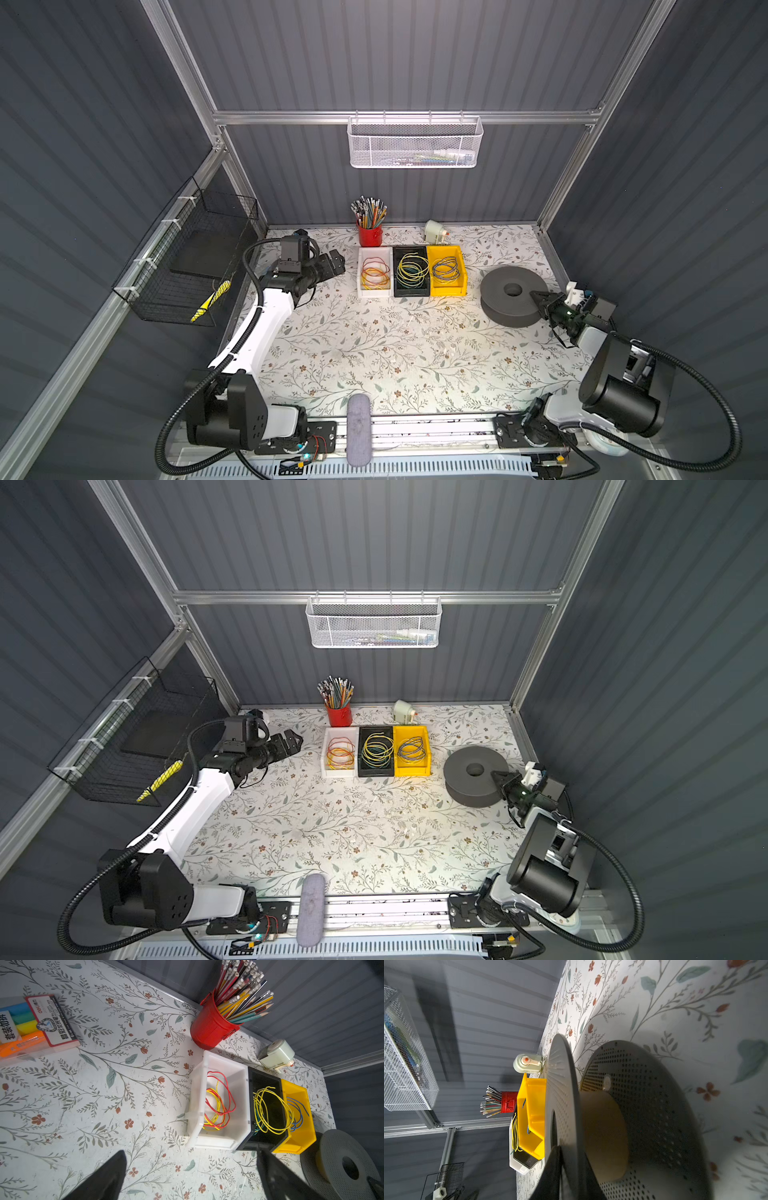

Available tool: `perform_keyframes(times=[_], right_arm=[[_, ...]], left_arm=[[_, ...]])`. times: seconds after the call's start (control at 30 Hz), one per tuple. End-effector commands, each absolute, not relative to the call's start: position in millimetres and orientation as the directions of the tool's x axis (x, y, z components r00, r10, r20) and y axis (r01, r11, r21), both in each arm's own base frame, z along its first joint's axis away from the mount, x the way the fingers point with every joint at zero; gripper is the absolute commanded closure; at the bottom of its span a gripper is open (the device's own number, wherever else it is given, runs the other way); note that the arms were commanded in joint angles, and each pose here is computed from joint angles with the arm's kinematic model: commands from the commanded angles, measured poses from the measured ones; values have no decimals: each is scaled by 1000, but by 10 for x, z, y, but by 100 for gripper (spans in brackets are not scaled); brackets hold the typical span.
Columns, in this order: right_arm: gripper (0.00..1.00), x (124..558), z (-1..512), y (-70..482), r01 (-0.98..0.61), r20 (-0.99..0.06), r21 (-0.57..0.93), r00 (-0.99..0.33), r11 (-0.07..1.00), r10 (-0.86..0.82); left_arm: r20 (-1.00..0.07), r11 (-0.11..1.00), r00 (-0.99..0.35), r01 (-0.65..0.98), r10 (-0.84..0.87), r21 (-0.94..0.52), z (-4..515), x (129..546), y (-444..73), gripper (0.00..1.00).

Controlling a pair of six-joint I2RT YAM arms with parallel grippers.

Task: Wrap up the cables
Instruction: 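Grasp the grey spool's rim with the right gripper while the left arm rises, then drag the grey spool with the right gripper toward the table center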

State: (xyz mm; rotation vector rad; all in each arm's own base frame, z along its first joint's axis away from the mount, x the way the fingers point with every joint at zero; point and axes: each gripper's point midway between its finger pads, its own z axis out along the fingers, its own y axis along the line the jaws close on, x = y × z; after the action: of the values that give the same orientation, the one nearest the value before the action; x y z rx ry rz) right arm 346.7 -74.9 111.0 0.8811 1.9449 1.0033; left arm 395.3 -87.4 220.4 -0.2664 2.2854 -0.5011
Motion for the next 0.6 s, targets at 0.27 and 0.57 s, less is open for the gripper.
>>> perform_keyframes(times=[0.27, 0.57], right_arm=[[100, 3305, 2123, -514, 50, -420, 866, -470, 498, 776], [100, 3045, 2830, 41, -96, -389, 905, -585, 415, 711]], left_arm=[[-651, 879, -661, -26, -372, -475, 2497, 3943, -918, 1], [-657, 885, -649, -55, -384, -463, 2604, 4018, -871, 1]])
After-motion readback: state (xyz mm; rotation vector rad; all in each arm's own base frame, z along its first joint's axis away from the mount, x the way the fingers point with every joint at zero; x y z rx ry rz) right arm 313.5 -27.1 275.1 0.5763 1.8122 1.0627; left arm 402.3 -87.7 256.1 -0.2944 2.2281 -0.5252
